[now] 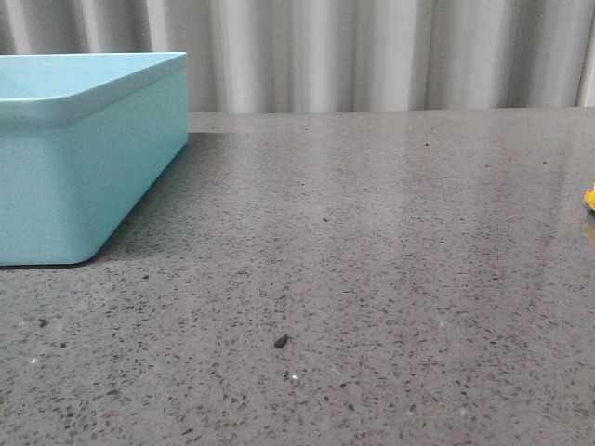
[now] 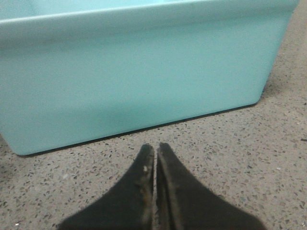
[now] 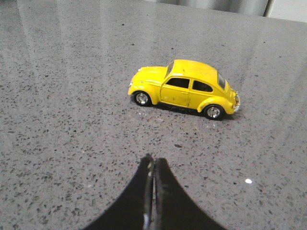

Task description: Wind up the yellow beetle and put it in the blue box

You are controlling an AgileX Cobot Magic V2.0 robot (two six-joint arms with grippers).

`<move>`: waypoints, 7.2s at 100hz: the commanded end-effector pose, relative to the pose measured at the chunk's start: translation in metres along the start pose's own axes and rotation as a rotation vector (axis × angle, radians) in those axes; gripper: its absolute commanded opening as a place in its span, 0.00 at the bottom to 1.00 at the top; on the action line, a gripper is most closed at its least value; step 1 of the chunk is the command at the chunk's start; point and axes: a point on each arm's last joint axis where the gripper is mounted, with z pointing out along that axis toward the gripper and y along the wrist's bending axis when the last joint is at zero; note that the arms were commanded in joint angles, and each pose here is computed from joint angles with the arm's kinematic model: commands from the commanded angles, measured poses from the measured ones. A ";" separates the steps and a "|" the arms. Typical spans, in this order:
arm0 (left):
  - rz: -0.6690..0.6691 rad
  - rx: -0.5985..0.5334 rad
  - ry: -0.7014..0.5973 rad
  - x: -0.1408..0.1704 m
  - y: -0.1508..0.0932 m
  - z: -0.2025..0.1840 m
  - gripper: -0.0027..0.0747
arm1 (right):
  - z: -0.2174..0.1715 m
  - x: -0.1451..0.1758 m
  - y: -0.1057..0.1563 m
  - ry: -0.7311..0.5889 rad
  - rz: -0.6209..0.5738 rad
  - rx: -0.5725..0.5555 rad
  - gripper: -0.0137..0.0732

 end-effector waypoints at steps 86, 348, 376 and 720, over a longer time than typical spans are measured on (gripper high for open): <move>-0.021 -0.008 -0.061 0.003 0.001 0.000 0.01 | 0.003 0.005 0.001 -0.010 -0.006 0.002 0.10; -0.167 0.065 -0.075 -0.132 -0.004 0.008 0.01 | -0.037 -0.165 -0.015 -0.044 0.138 -0.059 0.10; -0.152 0.139 -0.062 -0.142 -0.011 0.010 0.01 | 0.000 -0.203 -0.021 0.443 0.085 -0.071 0.10; -0.127 0.190 0.019 -0.134 -0.016 0.009 0.01 | 0.201 -0.156 -0.043 0.956 0.104 0.013 0.10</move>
